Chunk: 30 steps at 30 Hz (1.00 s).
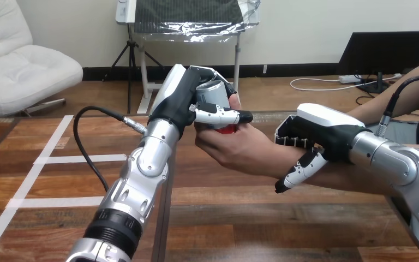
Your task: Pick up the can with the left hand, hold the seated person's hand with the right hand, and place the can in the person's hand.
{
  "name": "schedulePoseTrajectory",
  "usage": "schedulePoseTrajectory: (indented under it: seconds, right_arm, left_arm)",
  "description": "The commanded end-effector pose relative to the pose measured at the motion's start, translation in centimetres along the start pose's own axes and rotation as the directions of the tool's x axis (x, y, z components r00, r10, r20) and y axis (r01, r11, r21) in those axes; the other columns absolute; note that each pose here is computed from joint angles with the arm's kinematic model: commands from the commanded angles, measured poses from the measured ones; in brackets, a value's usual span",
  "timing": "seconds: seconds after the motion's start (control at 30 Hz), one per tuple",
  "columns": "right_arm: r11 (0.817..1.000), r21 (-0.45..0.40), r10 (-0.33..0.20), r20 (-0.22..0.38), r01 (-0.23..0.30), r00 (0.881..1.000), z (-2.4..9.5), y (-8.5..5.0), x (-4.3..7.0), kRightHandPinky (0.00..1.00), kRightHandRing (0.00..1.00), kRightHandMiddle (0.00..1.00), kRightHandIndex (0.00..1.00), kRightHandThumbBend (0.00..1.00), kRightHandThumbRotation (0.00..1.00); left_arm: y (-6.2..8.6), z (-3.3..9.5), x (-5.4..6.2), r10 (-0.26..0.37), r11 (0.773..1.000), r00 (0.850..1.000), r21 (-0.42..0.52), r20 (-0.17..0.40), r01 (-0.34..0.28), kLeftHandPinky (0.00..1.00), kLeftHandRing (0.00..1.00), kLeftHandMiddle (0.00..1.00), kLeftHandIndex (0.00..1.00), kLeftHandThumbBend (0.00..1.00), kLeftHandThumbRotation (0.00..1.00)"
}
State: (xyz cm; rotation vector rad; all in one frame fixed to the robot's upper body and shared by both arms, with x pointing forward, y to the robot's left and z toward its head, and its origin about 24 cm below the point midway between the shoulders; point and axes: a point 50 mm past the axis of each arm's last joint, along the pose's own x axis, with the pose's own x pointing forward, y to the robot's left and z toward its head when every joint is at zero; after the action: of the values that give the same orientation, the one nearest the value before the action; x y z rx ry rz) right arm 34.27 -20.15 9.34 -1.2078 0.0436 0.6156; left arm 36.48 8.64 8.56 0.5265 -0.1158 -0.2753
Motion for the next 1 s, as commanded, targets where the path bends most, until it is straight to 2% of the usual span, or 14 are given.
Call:
schedulePoseTrajectory:
  seconds: [0.0,0.5,0.97]
  right_arm:
    - [0.997,0.054,-0.055,0.072,0.051,0.996,1.40,-0.82,0.25,0.34,0.37,0.41,0.40,0.79,0.14]
    - [0.997,0.050,-0.058,0.074,0.054,0.996,1.15,-0.88,-0.06,0.33,0.37,0.40,0.39,0.79,0.14]
    - [0.997,0.049,-0.054,0.064,0.051,0.996,0.83,-0.73,-0.19,0.33,0.36,0.40,0.40,0.79,0.15]
  left_arm:
    - [-1.70,2.41,0.94,-0.063,0.998,0.994,0.006,0.084,0.063,0.31,0.35,0.41,0.41,0.78,0.00]
    - [-2.16,1.85,0.63,-0.079,0.997,0.994,0.005,0.081,0.079,0.33,0.37,0.42,0.41,0.77,0.00]
    - [-1.90,1.56,0.49,-0.086,0.996,0.993,0.028,0.075,0.084,0.34,0.38,0.43,0.42,0.76,0.00]
